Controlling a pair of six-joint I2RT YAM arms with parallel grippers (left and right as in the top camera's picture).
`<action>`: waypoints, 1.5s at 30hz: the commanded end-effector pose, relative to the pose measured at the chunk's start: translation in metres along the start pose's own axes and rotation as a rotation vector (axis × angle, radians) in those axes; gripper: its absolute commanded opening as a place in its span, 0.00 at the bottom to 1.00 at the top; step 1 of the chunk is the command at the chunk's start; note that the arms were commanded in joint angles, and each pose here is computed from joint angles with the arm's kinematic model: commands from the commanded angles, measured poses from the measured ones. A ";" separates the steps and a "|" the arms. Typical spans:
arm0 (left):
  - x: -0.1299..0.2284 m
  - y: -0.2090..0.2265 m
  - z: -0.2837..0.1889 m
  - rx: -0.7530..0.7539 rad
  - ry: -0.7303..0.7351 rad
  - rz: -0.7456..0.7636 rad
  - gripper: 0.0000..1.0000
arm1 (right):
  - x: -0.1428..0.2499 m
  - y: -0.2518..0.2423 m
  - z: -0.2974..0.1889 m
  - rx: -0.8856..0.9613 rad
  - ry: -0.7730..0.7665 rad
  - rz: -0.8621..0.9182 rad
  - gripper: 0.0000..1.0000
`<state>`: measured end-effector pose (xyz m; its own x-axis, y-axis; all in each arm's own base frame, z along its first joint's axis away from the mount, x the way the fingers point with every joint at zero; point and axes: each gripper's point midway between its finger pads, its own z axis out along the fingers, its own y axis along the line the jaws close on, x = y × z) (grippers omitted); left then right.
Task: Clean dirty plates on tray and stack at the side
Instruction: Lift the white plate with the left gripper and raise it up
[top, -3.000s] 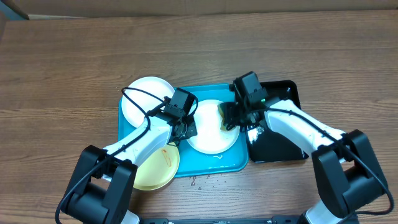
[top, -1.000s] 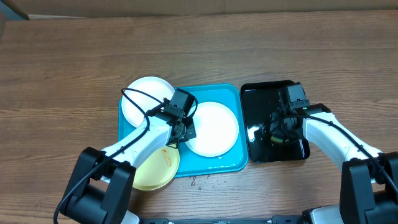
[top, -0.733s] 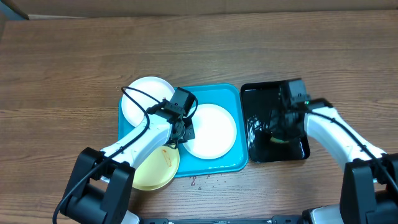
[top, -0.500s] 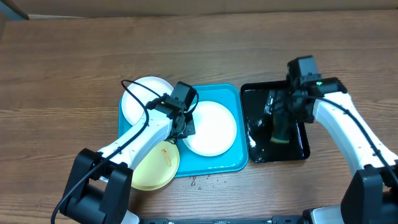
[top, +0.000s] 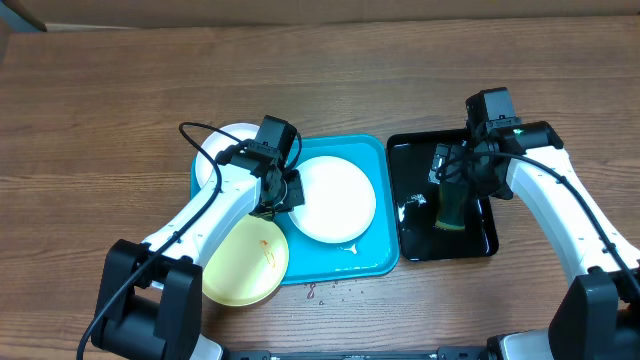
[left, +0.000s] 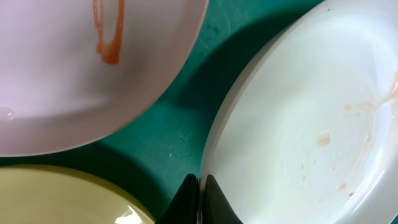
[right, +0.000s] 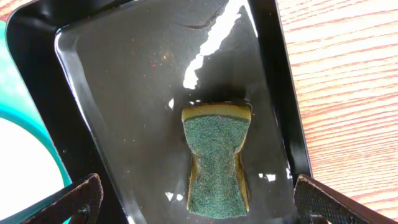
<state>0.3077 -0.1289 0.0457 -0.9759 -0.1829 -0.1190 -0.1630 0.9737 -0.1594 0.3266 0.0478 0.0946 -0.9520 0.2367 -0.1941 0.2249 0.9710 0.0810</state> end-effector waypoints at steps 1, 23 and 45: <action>-0.011 -0.011 -0.020 0.040 -0.031 0.058 0.04 | -0.007 -0.002 -0.008 0.004 -0.036 0.002 1.00; -0.046 -0.085 -0.101 0.110 -0.210 0.220 0.04 | -0.065 -0.100 -0.037 -0.083 -0.151 0.369 1.00; -0.061 -0.185 -0.147 0.052 -0.718 0.417 0.04 | -0.065 -0.116 -0.038 -0.071 -0.155 0.411 1.00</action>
<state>0.3682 -0.2841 0.1946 -0.7187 0.1138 -0.6859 0.2495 0.9630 -0.1017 0.3482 -0.0798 0.1218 -0.7549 0.6097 -0.2414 0.5665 0.7918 0.2282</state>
